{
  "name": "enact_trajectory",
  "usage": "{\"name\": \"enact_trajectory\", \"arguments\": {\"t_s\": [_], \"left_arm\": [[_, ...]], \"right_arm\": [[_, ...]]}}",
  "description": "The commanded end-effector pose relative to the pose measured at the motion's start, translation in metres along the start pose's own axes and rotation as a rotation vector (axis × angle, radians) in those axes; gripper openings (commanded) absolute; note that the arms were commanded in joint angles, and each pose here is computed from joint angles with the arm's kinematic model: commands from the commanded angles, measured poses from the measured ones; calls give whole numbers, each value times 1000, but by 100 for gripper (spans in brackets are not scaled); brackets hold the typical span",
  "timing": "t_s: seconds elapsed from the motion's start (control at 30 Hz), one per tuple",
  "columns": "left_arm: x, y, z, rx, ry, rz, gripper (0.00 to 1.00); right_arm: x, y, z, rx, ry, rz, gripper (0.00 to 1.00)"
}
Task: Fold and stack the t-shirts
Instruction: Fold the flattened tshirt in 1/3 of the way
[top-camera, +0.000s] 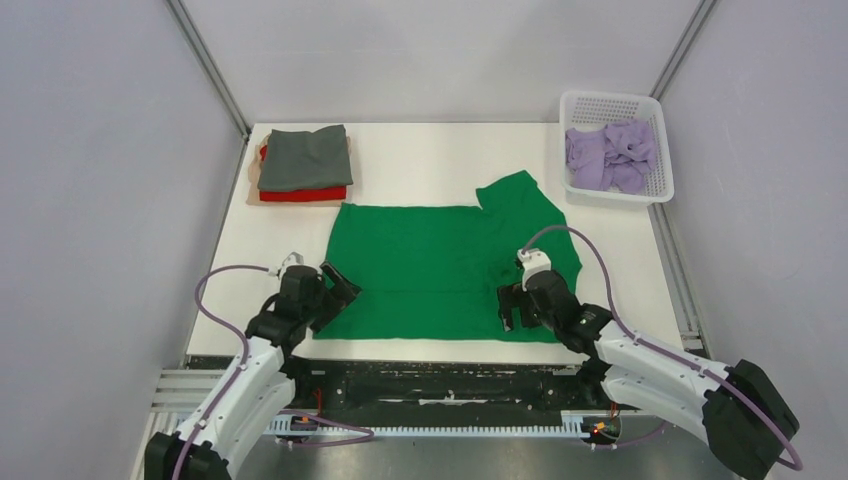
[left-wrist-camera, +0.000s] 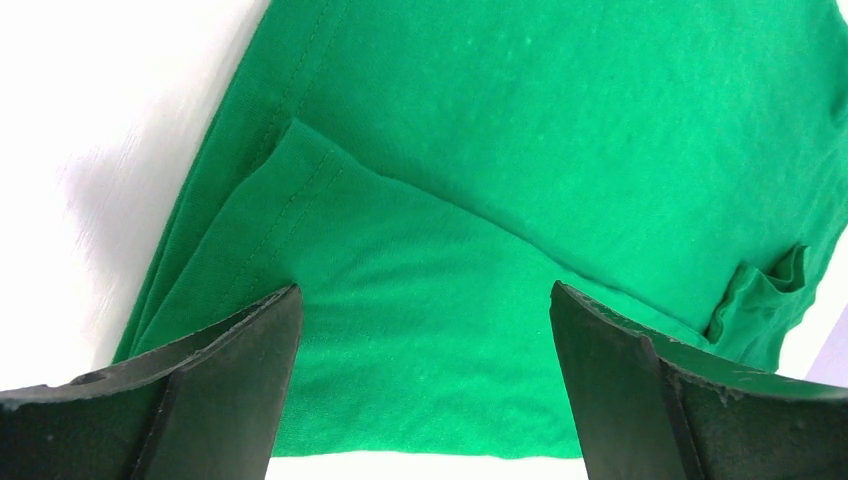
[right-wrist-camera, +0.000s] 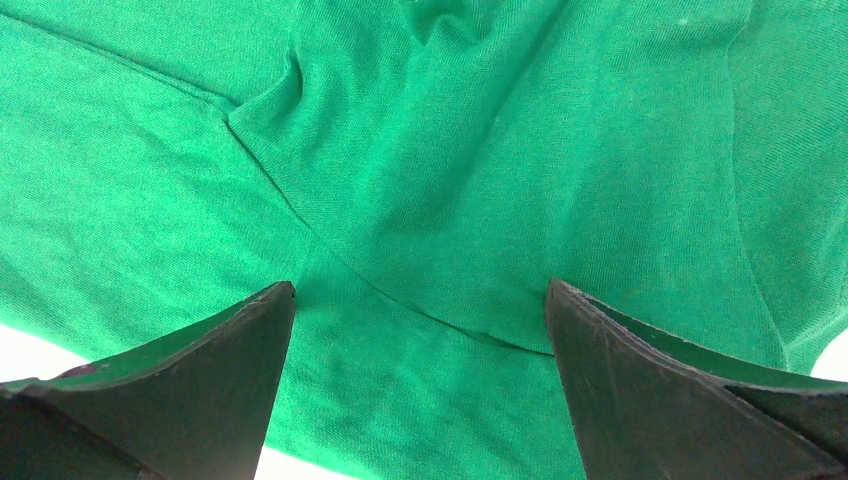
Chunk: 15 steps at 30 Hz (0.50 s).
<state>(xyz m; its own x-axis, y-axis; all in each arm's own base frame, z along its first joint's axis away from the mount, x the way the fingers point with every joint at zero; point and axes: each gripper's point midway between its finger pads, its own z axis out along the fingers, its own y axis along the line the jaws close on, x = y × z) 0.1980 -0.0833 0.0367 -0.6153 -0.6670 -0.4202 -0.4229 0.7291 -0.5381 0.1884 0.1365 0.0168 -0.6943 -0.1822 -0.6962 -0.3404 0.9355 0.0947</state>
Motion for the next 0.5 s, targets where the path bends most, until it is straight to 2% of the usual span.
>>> {"name": "enact_trajectory", "arguments": {"t_s": [0.0,0.27,0.47], "left_arm": [[12,31,-13,-156,51,0,100],[8,7,-22,-57,60,3,100],[-33,-40,-43,28,-27,81,100]], "right_arm": [[34,-3,-12,0,147,0,98],[17,16,-20,-93,121,1,98],[-58,9,-29,0,-71,-20,98]]}}
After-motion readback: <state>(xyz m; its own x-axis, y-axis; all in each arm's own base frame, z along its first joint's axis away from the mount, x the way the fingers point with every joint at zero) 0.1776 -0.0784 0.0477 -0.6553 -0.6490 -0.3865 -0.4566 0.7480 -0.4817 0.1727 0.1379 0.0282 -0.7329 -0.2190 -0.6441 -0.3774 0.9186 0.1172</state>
